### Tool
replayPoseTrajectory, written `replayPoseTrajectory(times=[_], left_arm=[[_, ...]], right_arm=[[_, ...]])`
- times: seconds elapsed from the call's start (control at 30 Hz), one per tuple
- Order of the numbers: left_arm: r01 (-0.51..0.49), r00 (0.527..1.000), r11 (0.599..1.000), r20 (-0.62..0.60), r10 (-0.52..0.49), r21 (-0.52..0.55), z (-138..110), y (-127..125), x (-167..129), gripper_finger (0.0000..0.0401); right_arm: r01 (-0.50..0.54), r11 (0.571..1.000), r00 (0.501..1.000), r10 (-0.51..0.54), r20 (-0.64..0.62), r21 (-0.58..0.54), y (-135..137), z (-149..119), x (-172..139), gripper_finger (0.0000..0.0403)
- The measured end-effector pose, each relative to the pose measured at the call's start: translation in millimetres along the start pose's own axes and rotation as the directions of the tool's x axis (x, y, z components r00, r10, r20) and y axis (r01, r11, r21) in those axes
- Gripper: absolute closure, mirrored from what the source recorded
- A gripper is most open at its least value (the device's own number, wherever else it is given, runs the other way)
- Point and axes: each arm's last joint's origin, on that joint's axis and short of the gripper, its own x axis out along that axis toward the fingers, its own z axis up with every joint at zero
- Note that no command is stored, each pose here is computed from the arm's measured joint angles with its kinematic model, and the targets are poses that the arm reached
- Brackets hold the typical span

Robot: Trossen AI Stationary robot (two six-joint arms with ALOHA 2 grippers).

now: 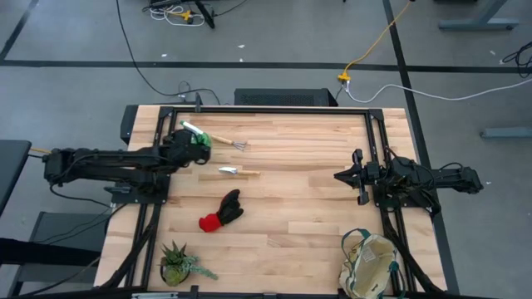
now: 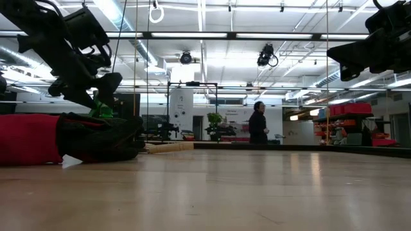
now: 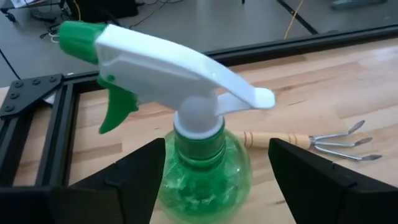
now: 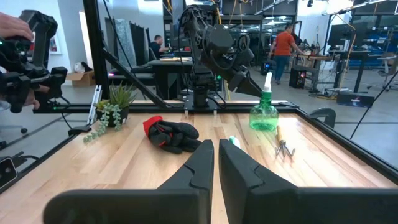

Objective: Pick & Place Garden tools in Gardening bag
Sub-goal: Put the green spray bottle into the gardening bag

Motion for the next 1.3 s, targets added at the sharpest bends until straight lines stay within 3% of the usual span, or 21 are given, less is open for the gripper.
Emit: replayPoseTrajectory(times=[0.7, 1.3], left_arm=[[-0.118, 0.989, 0.993, 0.089, 0.117, 0.016, -6, -12, 15, 0.0106], [-0.191, 0.967, 0.981, 0.163, 0.195, -0.042, -14, -23, 29, 0.0106]], right_arm=[[0.0, 1.0, 1.0, 0.0, 0.0, 0.0, 0, 0, 0, 0.0373], [0.0, 1.0, 1.0, 0.0, -0.001, 0.0, 0, 0, 0, 0.0373]])
